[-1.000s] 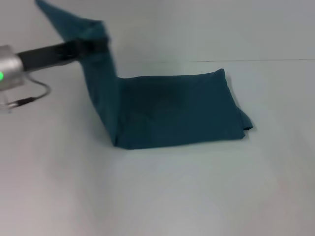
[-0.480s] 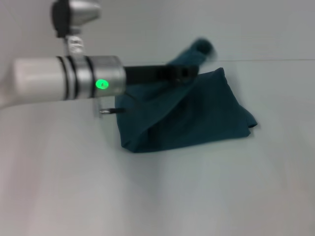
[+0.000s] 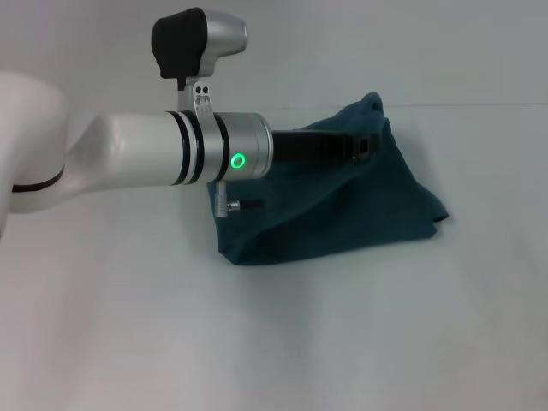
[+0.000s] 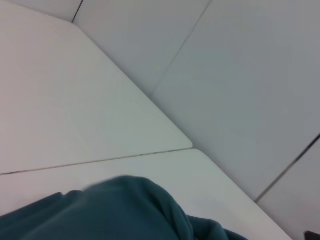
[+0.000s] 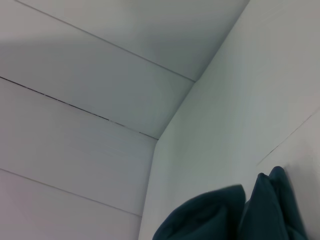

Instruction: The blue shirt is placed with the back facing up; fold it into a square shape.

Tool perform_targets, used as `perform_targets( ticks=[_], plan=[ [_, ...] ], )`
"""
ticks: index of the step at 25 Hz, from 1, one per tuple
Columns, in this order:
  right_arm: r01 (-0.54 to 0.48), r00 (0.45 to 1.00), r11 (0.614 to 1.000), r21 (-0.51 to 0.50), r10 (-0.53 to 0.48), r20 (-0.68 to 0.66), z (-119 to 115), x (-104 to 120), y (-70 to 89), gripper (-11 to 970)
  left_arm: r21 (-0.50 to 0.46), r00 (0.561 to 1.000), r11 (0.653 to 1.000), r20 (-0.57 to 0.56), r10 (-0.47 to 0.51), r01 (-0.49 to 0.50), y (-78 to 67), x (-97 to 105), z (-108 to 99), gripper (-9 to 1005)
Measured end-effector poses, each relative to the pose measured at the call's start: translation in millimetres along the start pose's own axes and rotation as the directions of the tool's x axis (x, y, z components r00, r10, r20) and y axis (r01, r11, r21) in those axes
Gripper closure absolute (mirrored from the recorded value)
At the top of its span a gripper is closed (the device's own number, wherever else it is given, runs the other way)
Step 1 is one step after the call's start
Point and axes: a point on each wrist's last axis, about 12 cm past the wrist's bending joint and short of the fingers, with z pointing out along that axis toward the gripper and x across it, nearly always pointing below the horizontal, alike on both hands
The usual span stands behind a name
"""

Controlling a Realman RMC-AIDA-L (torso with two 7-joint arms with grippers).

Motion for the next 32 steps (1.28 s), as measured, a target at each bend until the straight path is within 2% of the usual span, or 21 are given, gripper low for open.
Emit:
perform_targets(
  ticks=[5, 9, 12, 13, 14, 15, 17, 18, 20, 21, 23, 27, 30, 32],
  plan=[
    [0.0, 1.0, 1.0, 0.007, 0.0, 0.006, 1, 0, -0.8, 182, 0.023, 0.992, 0.995, -0.072, 0.1, -0.099, -12.6, 4, 12, 875],
    [0.002, 1.0, 1.0, 0.006, -0.002, 0.002, 2, -1, -0.3, 182, 0.037, 0.992, 0.993, -0.05, 0.113, -0.111, -18.4, -1, 14, 871],
    [0.003, 1.0, 1.0, 0.009, -0.003, -0.003, 3, -1, -0.2, 183, 0.055, 0.996, 0.995, 0.037, 0.082, -0.084, -19.8, -11, 3, 658],
    [0.003, 1.0, 1.0, 0.011, -0.003, -0.007, 3, -1, -0.2, 183, 0.066, 0.995, 0.996, 0.077, 0.058, -0.063, -18.9, -13, -4, 639],
    [0.005, 1.0, 1.0, 0.014, -0.005, -0.01, 3, -1, -0.3, 183, 0.086, 0.984, 0.996, 0.179, -0.017, 0.001, -9.4, -16, -24, 620],
    [0.007, 1.0, 1.0, 0.019, -0.007, -0.015, 4, -1, -0.4, 183, 0.086, 0.984, 0.996, 0.179, -0.017, 0.001, -9.4, -16, -24, 601],
    [0.011, 1.0, 1.0, 0.029, -0.01, -0.025, 4, -2, -0.8, 183, 0.107, 0.96, 0.991, 0.26, -0.103, 0.077, 4.7, -12, -44, 563],
    [0.014, 0.999, 0.999, 0.035, -0.013, -0.035, 4, -2, -0.8, 183, 0.121, 0.942, 0.982, 0.289, -0.171, 0.141, 16.4, -8, -57, 544],
    [0.026, 0.997, 0.998, 0.055, -0.022, -0.075, 7, -3, -0.2, 183, 0.147, 0.903, 0.951, 0.301, -0.306, 0.273, 36.6, 2, -78, 506],
    [0.033, 0.995, 0.997, 0.067, -0.026, -0.099, 8, -4, 0.3, 183, 0.165, 0.873, 0.921, 0.296, -0.387, 0.353, 47.4, 7, -91, 487],
    [0.052, 0.985, 0.994, 0.091, -0.036, -0.169, 17, -7, 4.4, 183, 0.192, 0.827, 0.873, 0.281, -0.487, 0.448, 59.9, 17, -109, 449],
    [0.106, 0.949, 0.983, 0.149, -0.056, -0.309, 41, -16, 15.9, 183, 0.207, 0.77, 0.824, 0.294, -0.567, 0.527, 73.7, 35, -141, 266],
    [0.183, 0.907, 0.962, 0.202, -0.087, -0.411, 74, -27, 32.5, 183, 0.197, 0.754, 0.813, 0.305, -0.582, 0.548, 78.6, 46, -155, 156],
    [0.2, 0.9, 0.956, 0.213, -0.094, -0.426, 81, -30, 36.8, 183, 0.182, 0.754, 0.81, 0.297, -0.585, 0.557, 80.6, 51, -160, 92]
  ],
)
